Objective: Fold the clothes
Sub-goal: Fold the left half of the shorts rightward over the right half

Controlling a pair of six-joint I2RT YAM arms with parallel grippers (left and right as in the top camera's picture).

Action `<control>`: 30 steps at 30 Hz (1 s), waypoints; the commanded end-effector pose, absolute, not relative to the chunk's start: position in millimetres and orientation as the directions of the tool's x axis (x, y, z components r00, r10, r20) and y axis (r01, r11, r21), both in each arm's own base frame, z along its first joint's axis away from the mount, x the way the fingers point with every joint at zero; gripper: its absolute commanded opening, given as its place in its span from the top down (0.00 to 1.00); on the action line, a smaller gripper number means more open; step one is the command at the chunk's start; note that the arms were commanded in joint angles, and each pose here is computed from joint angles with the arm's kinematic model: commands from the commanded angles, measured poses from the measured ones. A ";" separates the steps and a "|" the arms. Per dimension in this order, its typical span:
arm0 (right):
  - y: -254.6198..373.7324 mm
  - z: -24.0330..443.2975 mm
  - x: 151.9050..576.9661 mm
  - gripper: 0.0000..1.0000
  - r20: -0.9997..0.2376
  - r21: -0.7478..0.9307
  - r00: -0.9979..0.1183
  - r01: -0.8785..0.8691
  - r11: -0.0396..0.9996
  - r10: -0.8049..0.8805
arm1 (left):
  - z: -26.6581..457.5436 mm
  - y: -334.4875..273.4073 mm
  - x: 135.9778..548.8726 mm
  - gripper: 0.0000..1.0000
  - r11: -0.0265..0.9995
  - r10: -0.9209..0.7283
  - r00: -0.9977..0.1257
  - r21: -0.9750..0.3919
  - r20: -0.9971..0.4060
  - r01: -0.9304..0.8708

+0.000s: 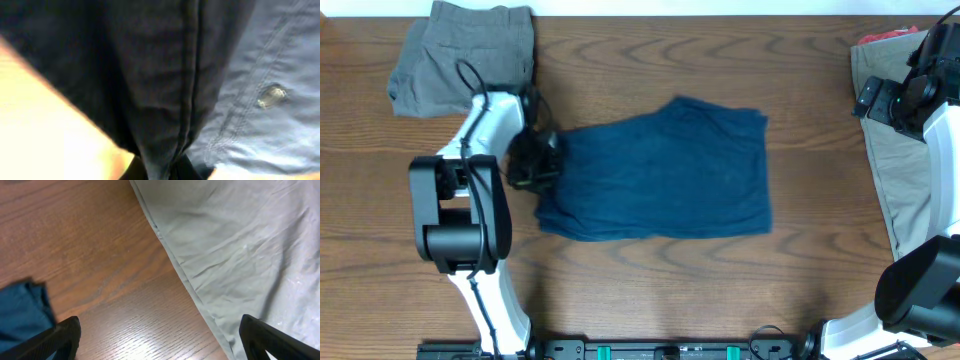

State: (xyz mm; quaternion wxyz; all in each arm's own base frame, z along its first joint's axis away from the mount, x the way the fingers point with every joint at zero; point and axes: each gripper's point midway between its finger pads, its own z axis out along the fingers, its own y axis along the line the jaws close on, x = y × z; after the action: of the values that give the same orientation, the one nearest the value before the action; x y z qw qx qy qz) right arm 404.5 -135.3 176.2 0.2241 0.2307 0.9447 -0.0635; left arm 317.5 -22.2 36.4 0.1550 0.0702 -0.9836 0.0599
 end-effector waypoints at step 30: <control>-139.4 178.0 405.5 0.01 -0.459 -0.029 -0.793 0.464 0.885 0.401 | 195.0 -204.9 325.5 0.94 0.982 0.164 -0.983 -0.084 -0.082 0.171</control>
State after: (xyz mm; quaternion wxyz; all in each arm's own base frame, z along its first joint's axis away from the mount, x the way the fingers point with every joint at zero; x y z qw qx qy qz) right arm 404.5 -135.3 176.0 0.2239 0.2307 0.9448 -0.0635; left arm 333.0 -190.8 200.5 -0.0395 -0.0869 -0.9945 0.0426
